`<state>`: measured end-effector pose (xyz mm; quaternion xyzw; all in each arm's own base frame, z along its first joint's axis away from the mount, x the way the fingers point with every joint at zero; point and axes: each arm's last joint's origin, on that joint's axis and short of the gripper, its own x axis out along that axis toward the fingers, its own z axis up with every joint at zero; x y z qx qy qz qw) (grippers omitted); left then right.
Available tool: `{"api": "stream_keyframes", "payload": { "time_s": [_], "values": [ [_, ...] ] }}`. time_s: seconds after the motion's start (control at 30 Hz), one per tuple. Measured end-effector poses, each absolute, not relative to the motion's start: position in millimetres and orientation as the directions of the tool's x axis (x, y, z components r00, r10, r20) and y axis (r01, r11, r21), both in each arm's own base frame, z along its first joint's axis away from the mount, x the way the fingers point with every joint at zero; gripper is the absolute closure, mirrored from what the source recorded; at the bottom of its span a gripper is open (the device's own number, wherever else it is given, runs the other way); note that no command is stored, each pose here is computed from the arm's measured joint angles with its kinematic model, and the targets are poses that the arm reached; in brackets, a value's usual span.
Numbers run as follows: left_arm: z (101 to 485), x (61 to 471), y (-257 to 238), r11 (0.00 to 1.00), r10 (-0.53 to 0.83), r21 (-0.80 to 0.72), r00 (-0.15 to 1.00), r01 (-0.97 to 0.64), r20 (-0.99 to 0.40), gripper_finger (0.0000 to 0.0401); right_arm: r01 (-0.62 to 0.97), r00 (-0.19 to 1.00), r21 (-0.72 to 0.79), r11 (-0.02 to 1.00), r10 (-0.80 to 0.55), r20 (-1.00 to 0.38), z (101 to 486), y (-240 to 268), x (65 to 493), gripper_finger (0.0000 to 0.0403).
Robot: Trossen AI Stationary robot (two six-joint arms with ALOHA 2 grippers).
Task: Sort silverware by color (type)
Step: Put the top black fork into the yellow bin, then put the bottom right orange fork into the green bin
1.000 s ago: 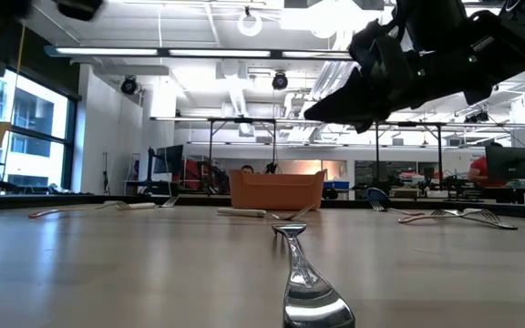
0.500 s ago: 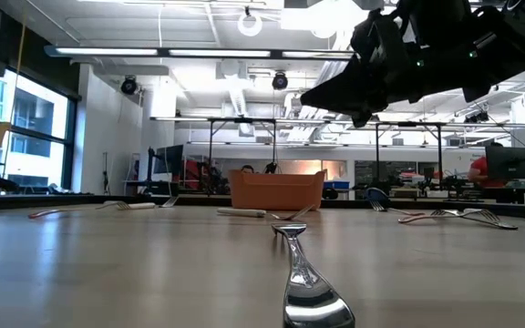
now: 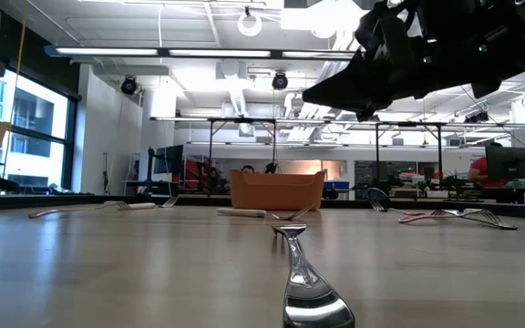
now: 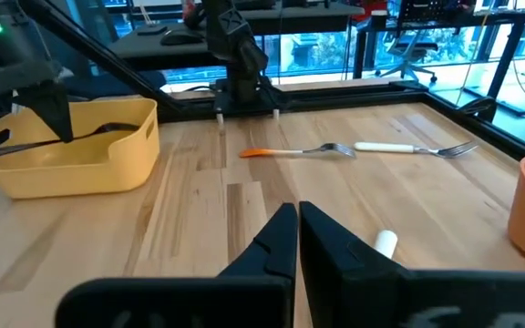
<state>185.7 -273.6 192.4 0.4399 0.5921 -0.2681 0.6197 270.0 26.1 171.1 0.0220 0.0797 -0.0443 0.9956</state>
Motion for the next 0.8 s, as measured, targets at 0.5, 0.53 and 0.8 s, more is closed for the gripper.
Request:
{"api": "stream_keyframes", "payload": {
  "time_s": [0.5, 0.53, 0.8],
  "values": [
    [192, 186, -266, 0.668, 0.107, 0.173, 0.136, 0.724, -0.985, 0.0346, 0.105, 0.983, 0.036, 0.994, -0.099, -0.153, 172, 26, 270, 0.0403],
    [195, 186, -266, 0.689, 0.078, 0.167, 0.157, 0.705, -0.984, 0.0344, 0.111, 0.983, 0.035, 0.993, -0.104, -0.15, 172, 26, 270, 0.0403],
    [213, 181, -236, 0.821, -0.067, 0.189, 0.421, 0.539, -0.905, 0.0363, 0.19, 0.97, 0.025, 0.981, -0.184, -0.159, 171, 23, 270, 0.0402]
  ]
}}
